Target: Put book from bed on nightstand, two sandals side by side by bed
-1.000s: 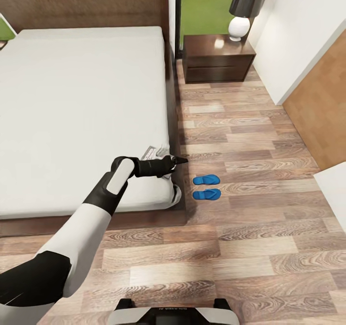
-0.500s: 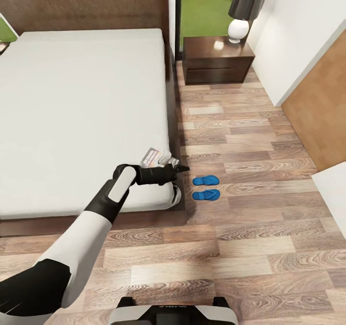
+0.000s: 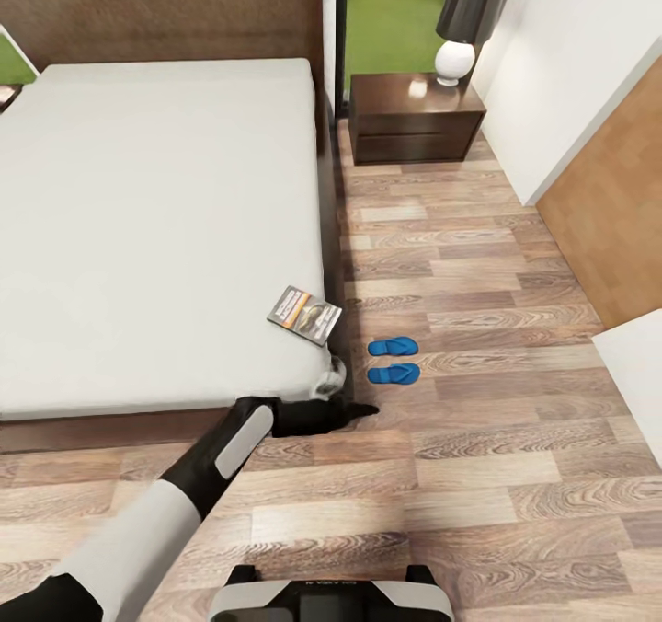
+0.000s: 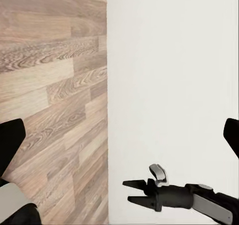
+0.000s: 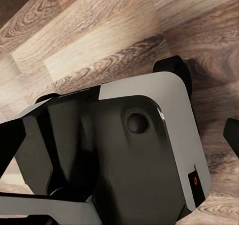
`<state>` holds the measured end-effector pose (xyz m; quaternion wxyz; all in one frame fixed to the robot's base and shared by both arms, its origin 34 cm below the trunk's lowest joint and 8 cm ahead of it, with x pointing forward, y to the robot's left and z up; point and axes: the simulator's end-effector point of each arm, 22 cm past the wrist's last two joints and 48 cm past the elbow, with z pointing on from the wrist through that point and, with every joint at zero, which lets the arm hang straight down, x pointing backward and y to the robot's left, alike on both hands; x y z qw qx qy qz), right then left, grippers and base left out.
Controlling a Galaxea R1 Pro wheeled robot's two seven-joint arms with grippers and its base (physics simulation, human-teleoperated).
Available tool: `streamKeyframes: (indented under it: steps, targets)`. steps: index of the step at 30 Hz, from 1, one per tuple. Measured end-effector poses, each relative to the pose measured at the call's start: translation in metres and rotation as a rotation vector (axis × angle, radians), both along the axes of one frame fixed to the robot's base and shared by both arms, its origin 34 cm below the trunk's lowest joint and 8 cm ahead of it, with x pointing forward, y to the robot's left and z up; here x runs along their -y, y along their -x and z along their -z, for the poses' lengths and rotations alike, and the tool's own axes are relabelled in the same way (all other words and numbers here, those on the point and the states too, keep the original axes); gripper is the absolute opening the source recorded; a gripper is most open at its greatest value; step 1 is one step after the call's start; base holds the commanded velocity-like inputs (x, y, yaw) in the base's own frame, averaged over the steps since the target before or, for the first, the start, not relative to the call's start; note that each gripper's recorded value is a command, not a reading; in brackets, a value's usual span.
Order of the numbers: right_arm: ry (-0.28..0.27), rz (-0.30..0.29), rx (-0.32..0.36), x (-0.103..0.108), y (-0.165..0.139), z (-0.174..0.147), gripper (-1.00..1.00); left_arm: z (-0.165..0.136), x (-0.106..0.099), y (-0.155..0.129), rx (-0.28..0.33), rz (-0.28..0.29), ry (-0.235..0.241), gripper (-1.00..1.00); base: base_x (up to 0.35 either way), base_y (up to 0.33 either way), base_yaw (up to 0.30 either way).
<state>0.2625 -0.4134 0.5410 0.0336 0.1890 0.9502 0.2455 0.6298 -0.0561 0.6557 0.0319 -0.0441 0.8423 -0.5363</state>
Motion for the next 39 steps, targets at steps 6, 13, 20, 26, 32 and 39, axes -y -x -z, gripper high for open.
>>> streamKeyframes:
  steps: [6,13,20,26,32,39]
  targets:
    - [0.001,0.0,-0.001,0.0,0.001,-0.008,1.0,0.021,-0.033,0.04,-0.017,-0.032,-0.017,1.0,0.0,0.0,0.0]
    - [0.003,-0.001,-0.002,0.001,0.002,-0.017,1.0,0.042,-0.092,0.07,0.004,-0.092,-0.051,1.0,0.0,0.0,0.0]
    - [0.003,0.0,-0.002,0.001,0.003,-0.026,1.0,0.106,-0.208,0.141,0.031,-0.223,-0.197,1.0,0.0,0.0,0.0]
    - [0.003,0.001,-0.001,0.001,0.005,-0.033,1.0,0.133,-0.276,0.205,-0.035,-0.25,-0.389,1.0,0.0,0.0,0.0]
    - [0.004,0.0,-0.002,0.001,0.006,-0.04,1.0,0.142,-0.313,0.211,-0.007,-0.295,-0.539,1.0,0.0,0.0,0.0]
    - [0.003,0.001,-0.002,0.001,0.006,-0.042,1.0,0.149,-0.346,0.197,-0.038,-0.461,-0.638,1.0,0.0,0.0,0.0]
